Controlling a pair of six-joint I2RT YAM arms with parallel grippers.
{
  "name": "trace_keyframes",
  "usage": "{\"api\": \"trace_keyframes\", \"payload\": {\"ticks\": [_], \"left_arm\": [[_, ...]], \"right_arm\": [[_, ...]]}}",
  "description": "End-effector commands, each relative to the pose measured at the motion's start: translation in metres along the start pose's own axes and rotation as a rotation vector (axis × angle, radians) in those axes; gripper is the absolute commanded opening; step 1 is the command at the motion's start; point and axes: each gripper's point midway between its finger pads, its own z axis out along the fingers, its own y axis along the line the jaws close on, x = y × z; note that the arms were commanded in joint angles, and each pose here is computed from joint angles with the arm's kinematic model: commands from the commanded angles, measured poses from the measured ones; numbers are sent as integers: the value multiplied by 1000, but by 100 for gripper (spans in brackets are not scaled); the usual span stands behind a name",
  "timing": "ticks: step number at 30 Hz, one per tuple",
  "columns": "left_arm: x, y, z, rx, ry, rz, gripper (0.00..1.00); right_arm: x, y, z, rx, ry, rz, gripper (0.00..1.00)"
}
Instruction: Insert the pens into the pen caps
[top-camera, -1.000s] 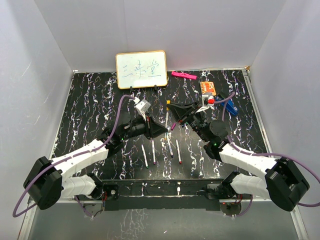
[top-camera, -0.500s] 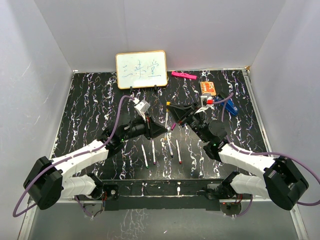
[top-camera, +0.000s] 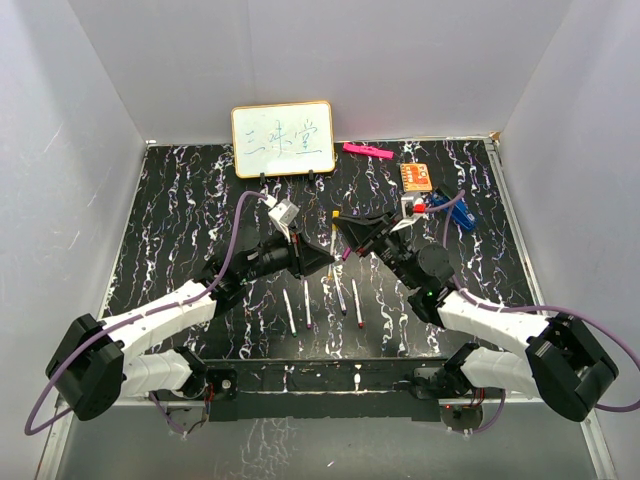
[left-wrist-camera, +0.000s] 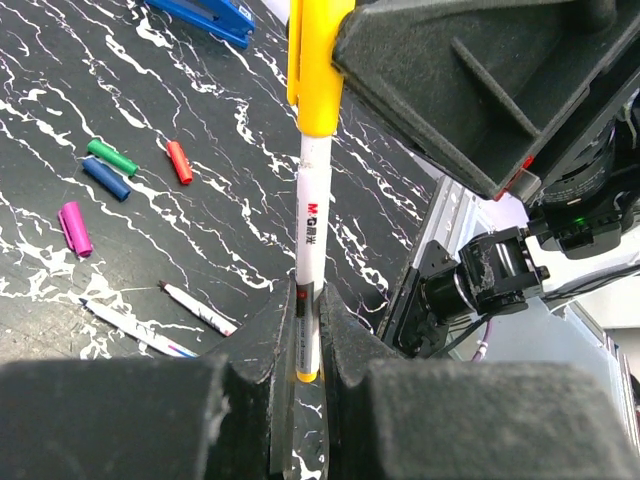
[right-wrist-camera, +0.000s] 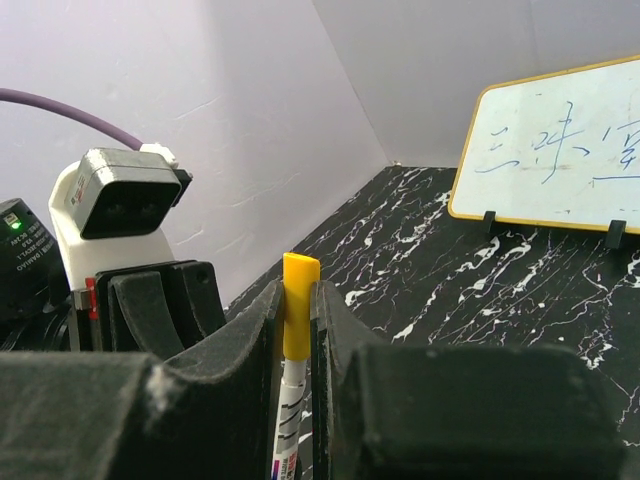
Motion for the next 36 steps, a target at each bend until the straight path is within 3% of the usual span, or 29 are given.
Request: {"api": "trace_keyframes", "payload": {"ticks": [1,36], "left_arm": [[-21,-18,-1,63,-77,32,0],[-132,-45,-10,42,-456,205,0]], "right_arm": [[-7,9,0,-44,-36,10,0],[103,-21,-34,89,363,23,0]]}}
